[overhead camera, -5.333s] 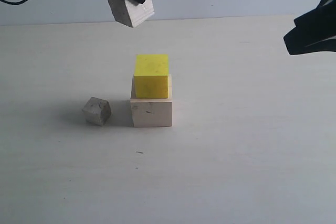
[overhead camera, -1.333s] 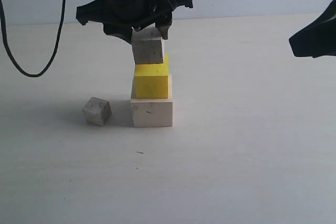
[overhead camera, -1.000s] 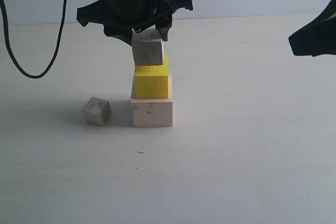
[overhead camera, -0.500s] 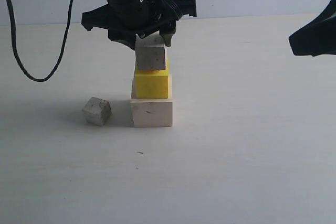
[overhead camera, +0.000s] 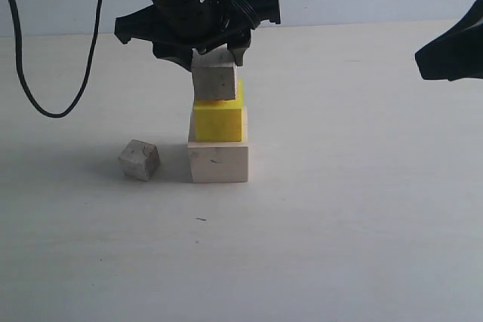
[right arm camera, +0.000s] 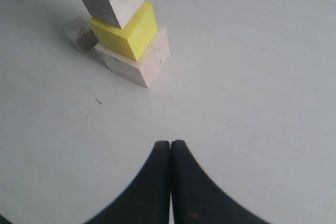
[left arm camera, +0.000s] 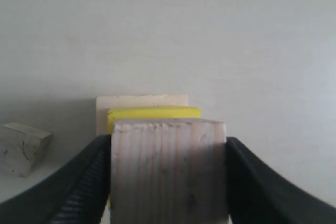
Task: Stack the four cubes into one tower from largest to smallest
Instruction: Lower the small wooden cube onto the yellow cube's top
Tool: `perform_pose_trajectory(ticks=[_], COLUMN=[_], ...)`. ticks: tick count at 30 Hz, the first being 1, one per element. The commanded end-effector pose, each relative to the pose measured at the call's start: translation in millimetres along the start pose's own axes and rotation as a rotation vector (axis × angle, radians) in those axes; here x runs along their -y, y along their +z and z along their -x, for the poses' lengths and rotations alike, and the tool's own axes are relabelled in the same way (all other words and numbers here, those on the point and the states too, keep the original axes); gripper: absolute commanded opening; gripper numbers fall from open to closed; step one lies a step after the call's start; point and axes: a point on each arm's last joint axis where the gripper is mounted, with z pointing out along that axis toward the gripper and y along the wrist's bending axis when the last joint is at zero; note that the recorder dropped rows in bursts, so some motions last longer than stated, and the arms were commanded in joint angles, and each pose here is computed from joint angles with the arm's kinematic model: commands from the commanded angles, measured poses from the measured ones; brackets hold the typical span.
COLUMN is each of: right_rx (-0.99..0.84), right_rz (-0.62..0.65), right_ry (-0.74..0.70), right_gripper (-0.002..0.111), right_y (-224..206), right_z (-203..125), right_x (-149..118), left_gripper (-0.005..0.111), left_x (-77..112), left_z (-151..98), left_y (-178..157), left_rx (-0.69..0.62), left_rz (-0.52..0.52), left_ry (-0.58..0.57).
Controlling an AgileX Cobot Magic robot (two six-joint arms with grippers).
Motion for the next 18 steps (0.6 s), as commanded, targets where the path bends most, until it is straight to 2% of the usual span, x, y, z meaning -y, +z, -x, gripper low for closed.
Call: perform_pose_trajectory(ticks=[1,18], right_rx=[0.016,0.016], right_rz=[0.005,0.005], right_ry=[0.002,0.002], right_gripper=[0.0,0.0], right_y=[-1.5,-1.5], right_z=[-0.2,-0.2], right_x=[-0.5,-0.5], left_gripper=[0.0,0.0], left_x=[1.0,1.4], left_z=[0.7,0.7], left_y=[-0.2,2.1], left_rx=[0.01,0.009], left_rz=[0.005,0.005], left_ry=[0.003,0.0])
